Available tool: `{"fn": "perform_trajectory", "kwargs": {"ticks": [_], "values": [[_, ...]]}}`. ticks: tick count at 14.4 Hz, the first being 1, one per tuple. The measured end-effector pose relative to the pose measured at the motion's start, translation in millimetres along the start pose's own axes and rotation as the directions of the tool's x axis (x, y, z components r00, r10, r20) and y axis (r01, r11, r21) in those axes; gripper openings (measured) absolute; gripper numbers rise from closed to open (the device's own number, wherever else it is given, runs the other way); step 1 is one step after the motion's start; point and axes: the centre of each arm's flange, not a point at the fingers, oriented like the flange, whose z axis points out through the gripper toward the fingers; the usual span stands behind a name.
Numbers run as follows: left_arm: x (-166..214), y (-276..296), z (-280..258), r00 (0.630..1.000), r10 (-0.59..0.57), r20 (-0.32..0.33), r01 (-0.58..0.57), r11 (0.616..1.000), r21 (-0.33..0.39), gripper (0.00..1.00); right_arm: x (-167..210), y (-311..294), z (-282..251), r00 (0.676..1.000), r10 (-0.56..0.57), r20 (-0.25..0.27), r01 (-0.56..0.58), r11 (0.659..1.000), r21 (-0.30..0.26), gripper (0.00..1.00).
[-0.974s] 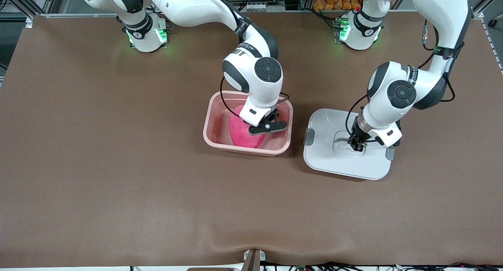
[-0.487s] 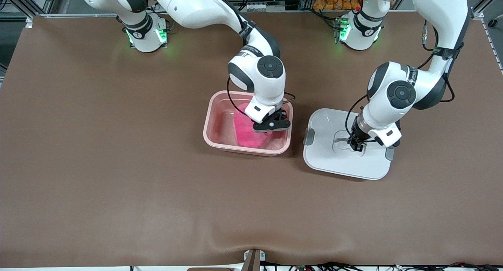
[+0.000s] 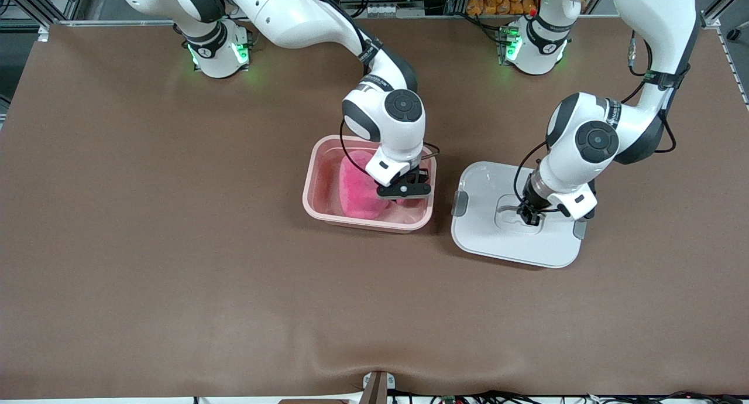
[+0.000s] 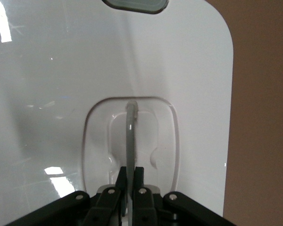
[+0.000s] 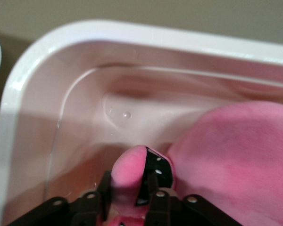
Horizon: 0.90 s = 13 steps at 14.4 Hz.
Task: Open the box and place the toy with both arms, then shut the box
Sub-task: 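Lower the plush into the box and open the right gripper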
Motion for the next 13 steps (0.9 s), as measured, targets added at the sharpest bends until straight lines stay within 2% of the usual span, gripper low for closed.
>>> {"fn": "perform_trajectory", "kwargs": {"ticks": [5,6,9,13], "values": [[0.0,3.9,-5.2,1.0,-0.001,0.001,0.001,1.0,-0.012,0.07,19.7,13.8,-28.3,0.999,0.03,-0.013,-0.03,1.0,0.004,0.94],[0.0,5.6,-7.6,1.0,-0.001,0.002,0.001,1.0,-0.018,0.07,23.4,16.8,-38.2,0.999,0.036,-0.016,-0.036,0.999,0.007,1.0],[-1.4,10.0,-18.0,1.0,0.0,-0.002,0.0,1.0,-0.013,0.07,34.0,29.1,-81.4,0.998,0.054,-0.016,-0.054,0.999,0.009,1.0],[-16.3,15.1,-46.3,1.0,0.022,-0.011,-0.022,1.0,0.015,0.07,56.9,73.8,-136.8,0.999,0.004,0.033,-0.003,1.0,-0.024,1.0]]}}
